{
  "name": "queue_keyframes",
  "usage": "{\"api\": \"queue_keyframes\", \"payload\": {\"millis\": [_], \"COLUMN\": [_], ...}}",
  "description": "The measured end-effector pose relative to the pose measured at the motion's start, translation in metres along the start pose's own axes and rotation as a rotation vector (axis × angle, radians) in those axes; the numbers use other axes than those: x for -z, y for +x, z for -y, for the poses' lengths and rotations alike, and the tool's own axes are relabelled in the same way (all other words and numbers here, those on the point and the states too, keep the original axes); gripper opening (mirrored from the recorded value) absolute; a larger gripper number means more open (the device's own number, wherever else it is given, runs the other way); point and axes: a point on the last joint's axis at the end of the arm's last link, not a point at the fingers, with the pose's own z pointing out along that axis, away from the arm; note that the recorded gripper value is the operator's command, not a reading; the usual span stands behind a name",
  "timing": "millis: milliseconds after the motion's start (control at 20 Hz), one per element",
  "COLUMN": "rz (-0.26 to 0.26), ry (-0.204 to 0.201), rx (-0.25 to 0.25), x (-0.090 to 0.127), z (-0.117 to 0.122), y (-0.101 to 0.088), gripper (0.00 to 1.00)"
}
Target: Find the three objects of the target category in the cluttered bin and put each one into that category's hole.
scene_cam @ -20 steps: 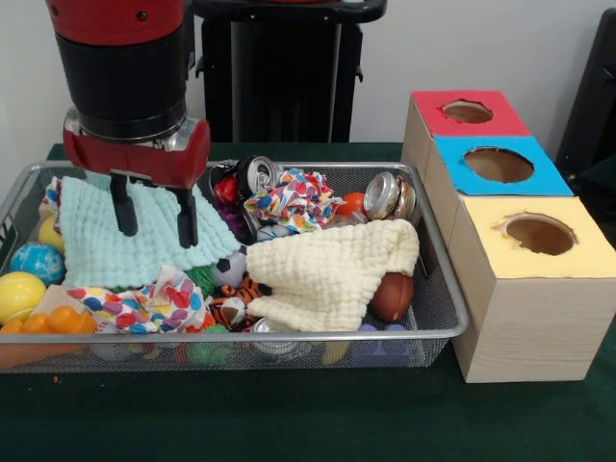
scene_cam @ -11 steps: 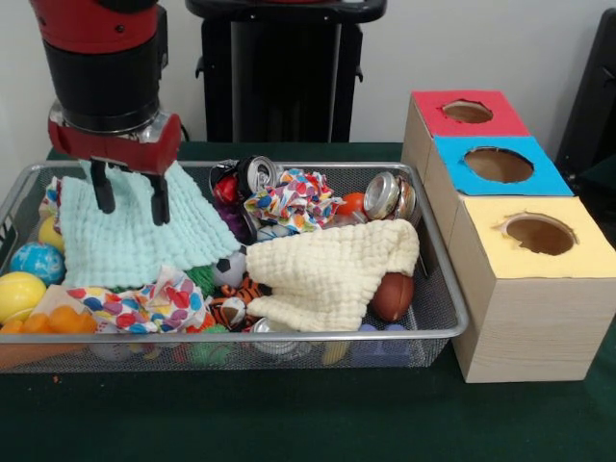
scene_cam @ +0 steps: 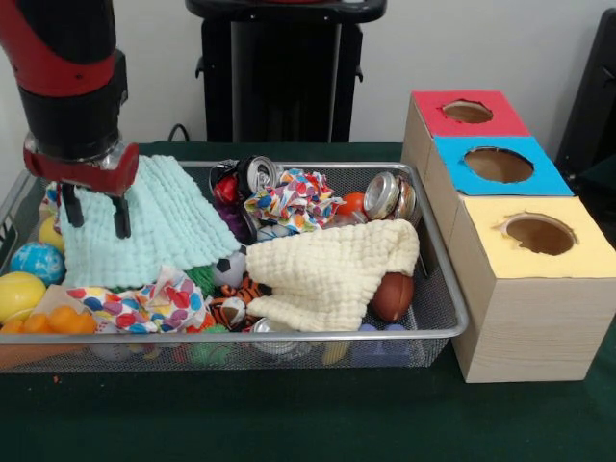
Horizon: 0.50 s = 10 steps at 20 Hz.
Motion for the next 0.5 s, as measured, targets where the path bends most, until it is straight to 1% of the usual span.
{"api": "queue_keyframes", "payload": {"millis": [100,200,350,400,500], "rz": [0.045,0.072,0.081,0.088,0.086], "ry": [-0.014,-0.032,-0.051,-0.053,-0.049], "rx": [0.012,0.023,0.029,0.02,0.02], "x": [-0.032,-0.058,-0.081,-0.08,-0.078], "z": [0.001,-0.003,-0.009,-0.006,-0.005], "y": [0.003,0.007,0.013,0.011,0.011], "gripper": [1.0,1.0,1.0,0.0,0.0]}}
